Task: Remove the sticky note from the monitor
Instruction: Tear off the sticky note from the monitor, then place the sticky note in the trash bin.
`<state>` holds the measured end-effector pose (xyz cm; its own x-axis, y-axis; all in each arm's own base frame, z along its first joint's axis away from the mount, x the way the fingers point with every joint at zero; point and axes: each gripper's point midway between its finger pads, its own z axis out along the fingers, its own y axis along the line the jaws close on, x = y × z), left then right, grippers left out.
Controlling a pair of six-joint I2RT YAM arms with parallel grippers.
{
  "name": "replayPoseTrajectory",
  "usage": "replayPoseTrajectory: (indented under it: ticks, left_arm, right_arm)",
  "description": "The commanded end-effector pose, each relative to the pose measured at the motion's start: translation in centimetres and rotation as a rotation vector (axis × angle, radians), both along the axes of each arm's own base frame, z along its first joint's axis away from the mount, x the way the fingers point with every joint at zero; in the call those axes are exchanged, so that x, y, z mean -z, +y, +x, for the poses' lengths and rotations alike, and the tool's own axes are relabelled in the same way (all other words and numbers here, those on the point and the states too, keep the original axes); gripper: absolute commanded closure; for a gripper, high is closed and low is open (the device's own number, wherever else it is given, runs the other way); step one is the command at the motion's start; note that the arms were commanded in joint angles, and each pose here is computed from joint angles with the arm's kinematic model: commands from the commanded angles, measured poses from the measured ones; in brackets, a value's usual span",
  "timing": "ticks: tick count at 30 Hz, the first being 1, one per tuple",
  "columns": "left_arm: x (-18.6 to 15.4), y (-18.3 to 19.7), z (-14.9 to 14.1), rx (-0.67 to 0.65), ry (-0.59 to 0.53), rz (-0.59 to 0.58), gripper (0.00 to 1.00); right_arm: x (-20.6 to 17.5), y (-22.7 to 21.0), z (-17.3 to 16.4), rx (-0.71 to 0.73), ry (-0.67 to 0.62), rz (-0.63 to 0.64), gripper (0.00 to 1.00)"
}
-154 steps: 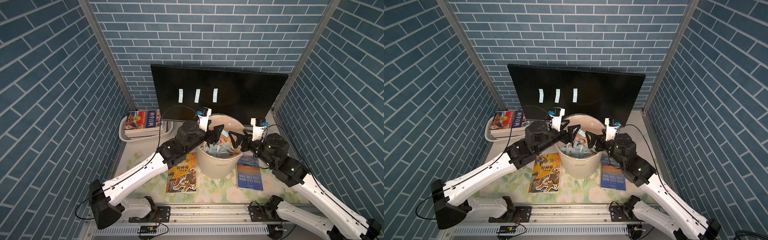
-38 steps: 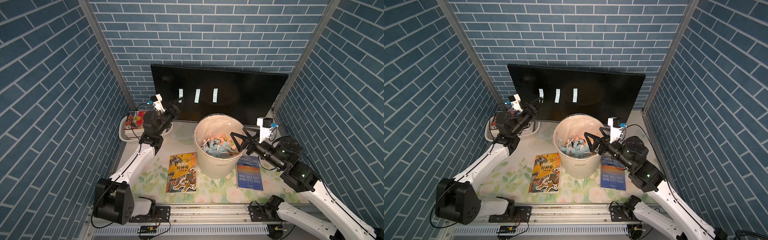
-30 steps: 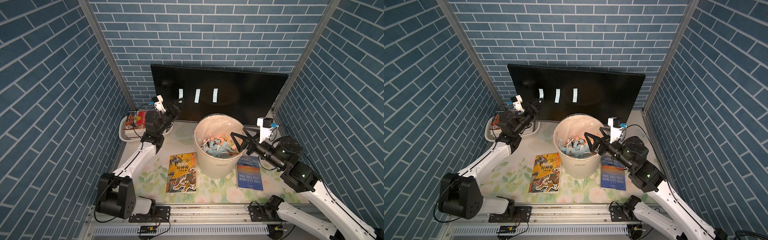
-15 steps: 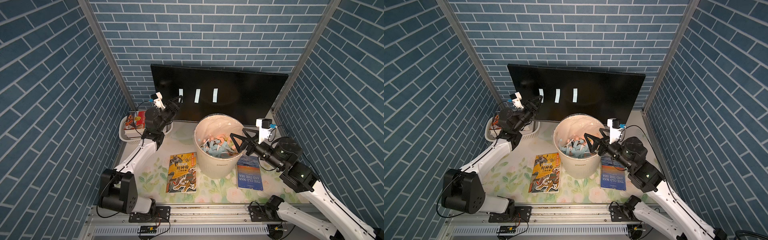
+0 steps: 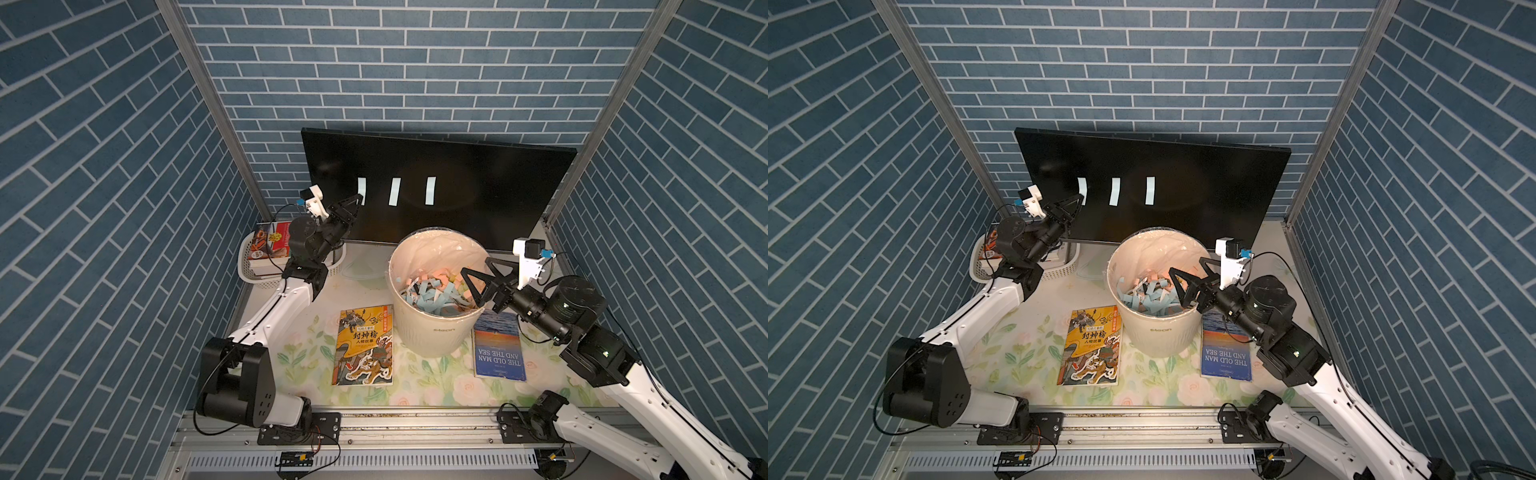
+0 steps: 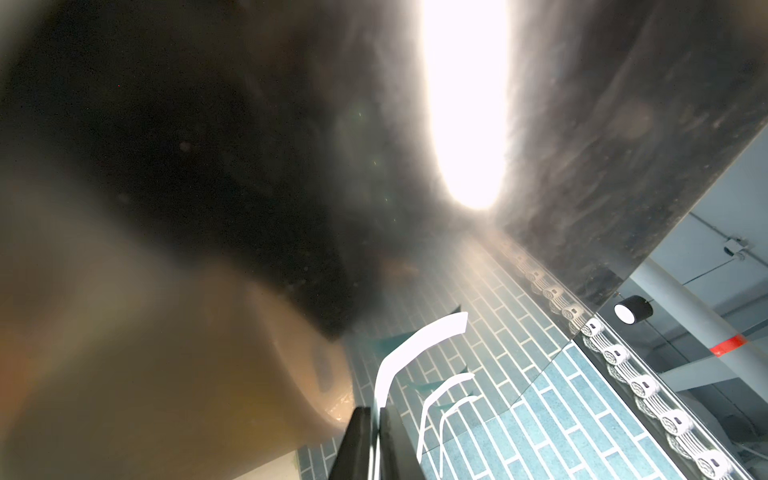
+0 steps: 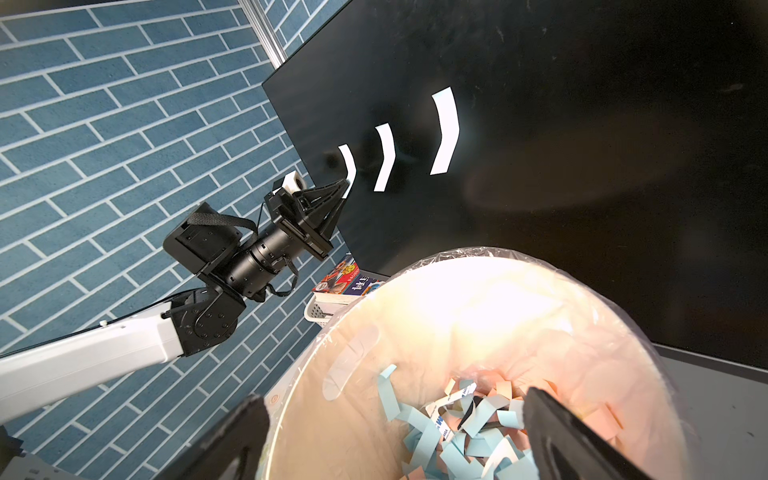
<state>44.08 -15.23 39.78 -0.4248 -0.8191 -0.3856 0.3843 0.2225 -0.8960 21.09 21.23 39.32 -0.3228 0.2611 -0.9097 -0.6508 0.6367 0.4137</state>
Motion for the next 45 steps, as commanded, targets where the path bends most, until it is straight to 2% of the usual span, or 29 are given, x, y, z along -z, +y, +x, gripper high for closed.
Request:
replayPoseTrajectory:
  ticks: [1, 4, 19, 33, 45]
  left_arm:
    - [-0.9, 0.5, -0.6, -0.008, -0.036, -0.002, 0.95]
    - [-0.7, 0.5, -0.8, -0.007, -0.033, 0.0, 1.0]
    - [-0.9, 0.7, -3.4, 0.005, -0.067, 0.0, 1.0]
    - [-1.1, -1.5, -8.2, 0.062, -0.112, 0.021, 1.0]
    - [-1.5, -6.3, -12.6, 0.102, -0.196, 0.209, 1.0]
  right_arm:
    - [-0.5, -0.3, -0.1, 0.009, -0.01, 0.029, 0.0]
    - [-0.5, -0.3, -0.1, 0.008, -0.01, 0.028, 0.0]
    - [-0.4, -0.3, 0.0, 0.012, -0.007, 0.034, 0.0]
    - [-0.2, -0.2, 0.0, 0.009, 0.001, 0.043, 0.0]
    - [0.3, -0.2, 0.2, 0.013, 0.012, 0.045, 0.0]
